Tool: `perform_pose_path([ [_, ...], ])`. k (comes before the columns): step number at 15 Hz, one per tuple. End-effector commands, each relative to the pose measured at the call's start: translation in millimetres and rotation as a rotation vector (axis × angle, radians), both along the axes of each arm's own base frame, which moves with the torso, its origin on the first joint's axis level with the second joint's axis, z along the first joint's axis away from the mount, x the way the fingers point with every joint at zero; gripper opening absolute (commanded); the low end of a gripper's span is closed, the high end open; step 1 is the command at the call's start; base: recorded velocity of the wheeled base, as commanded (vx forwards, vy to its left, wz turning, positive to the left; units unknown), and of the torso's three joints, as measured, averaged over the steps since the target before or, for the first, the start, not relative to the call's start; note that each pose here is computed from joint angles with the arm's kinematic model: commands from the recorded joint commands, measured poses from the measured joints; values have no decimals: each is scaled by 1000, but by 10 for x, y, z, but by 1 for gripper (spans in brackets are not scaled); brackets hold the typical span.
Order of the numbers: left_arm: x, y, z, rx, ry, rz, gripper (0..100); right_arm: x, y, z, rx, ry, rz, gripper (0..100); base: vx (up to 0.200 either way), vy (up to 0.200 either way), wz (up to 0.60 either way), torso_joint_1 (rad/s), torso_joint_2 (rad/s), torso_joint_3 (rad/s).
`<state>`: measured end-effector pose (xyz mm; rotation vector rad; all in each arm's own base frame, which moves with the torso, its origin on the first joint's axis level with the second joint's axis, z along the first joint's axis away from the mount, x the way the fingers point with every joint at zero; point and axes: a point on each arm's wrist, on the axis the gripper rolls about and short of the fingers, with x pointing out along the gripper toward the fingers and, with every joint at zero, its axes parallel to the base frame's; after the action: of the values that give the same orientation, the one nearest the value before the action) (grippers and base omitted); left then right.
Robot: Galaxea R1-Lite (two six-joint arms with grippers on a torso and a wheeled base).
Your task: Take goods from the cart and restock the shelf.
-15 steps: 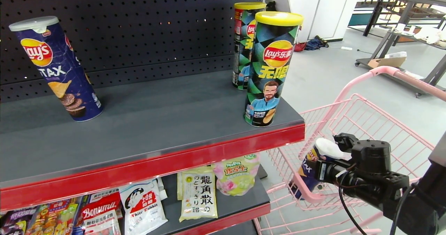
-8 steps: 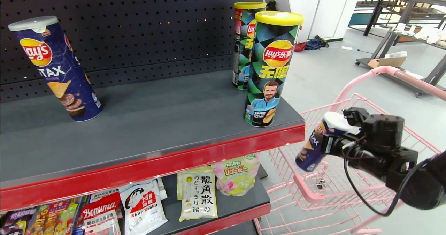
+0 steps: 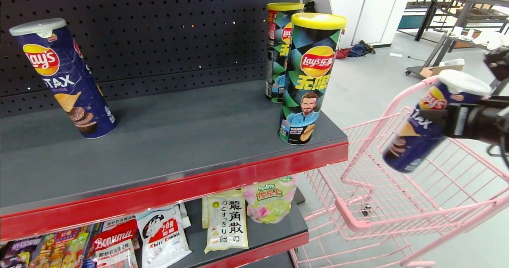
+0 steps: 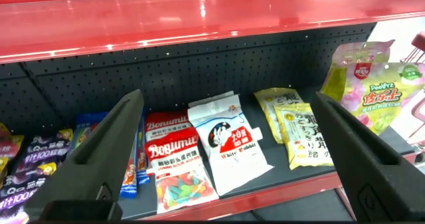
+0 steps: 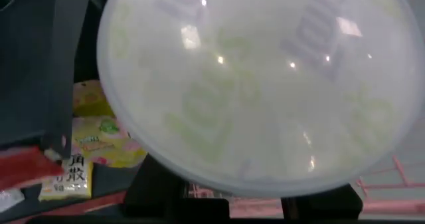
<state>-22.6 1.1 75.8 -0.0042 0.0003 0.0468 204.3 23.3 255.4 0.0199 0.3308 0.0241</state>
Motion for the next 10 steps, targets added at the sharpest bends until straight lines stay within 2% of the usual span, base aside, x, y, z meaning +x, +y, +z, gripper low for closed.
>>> perform_pose_path([
  [1, 1, 0, 1, 0, 1, 1, 100, -1394, -180, 140, -101, -68, -15, 0, 0, 0, 0, 0, 0, 0],
  [3, 1, 0, -1, 0, 3, -1, 100, -1738, -232, -93, -95, -67, -42, 0, 0, 0, 0, 0, 0, 0],
  [5, 1, 0, 1, 0, 1, -1, 100, -2040, -266, -330, -97, -12, -53, 0, 0, 0, 0, 0, 0, 0],
  [7, 1, -1, 1, 0, 1, -2, 100, -2090, -272, -457, -115, 5, -47, 0, 0, 0, 0, 0, 0, 0],
  [10, 1, -1, 1, 0, 1, -2, 100, -2096, -272, -480, -122, 11, -53, 0, 0, 0, 0, 0, 0, 0],
])
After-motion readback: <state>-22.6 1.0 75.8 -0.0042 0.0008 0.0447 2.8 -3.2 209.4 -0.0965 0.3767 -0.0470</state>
